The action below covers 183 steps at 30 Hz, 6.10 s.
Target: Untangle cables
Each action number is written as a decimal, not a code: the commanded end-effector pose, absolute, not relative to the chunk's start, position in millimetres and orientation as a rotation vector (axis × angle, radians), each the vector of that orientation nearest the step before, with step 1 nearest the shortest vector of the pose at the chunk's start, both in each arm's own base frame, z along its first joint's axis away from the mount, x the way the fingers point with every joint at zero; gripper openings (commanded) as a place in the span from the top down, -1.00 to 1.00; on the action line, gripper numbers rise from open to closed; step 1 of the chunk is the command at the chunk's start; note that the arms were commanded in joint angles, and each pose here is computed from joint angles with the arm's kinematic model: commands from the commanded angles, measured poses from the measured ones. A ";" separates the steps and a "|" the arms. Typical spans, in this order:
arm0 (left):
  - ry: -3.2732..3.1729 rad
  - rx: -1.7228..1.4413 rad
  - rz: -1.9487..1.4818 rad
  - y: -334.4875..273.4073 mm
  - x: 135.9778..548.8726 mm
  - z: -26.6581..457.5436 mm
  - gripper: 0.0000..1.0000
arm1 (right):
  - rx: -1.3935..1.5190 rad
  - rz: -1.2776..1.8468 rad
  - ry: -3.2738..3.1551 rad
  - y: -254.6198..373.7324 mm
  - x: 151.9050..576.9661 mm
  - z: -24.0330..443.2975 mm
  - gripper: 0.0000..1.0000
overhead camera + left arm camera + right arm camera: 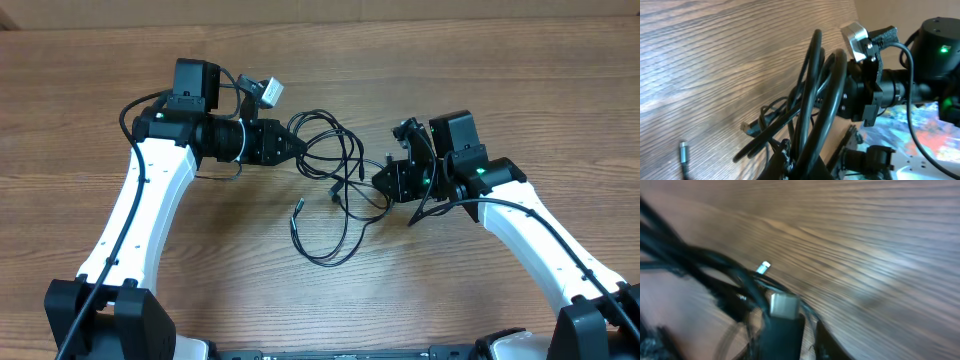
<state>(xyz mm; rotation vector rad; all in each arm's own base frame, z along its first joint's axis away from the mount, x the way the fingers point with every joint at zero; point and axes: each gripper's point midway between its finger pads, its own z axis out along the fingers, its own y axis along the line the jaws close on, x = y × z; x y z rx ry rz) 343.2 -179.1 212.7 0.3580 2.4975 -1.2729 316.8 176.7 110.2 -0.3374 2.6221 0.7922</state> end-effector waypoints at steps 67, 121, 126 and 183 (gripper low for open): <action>2.489 0.865 -1.085 -262.2 283.2 214.1 0.07 | -0.477 1.230 2.255 216.4 333.9 179.4 0.92; 2.666 0.469 -0.748 -227.8 320.1 191.7 0.53 | -0.211 1.781 2.104 241.4 335.2 263.7 0.92; 2.675 0.514 -0.746 -226.4 314.9 189.9 0.35 | 0.006 1.558 2.176 227.1 363.7 234.7 0.92; 2.180 0.964 -1.275 -286.6 289.2 266.4 0.92 | 0.513 1.118 2.377 141.9 388.9 161.5 0.35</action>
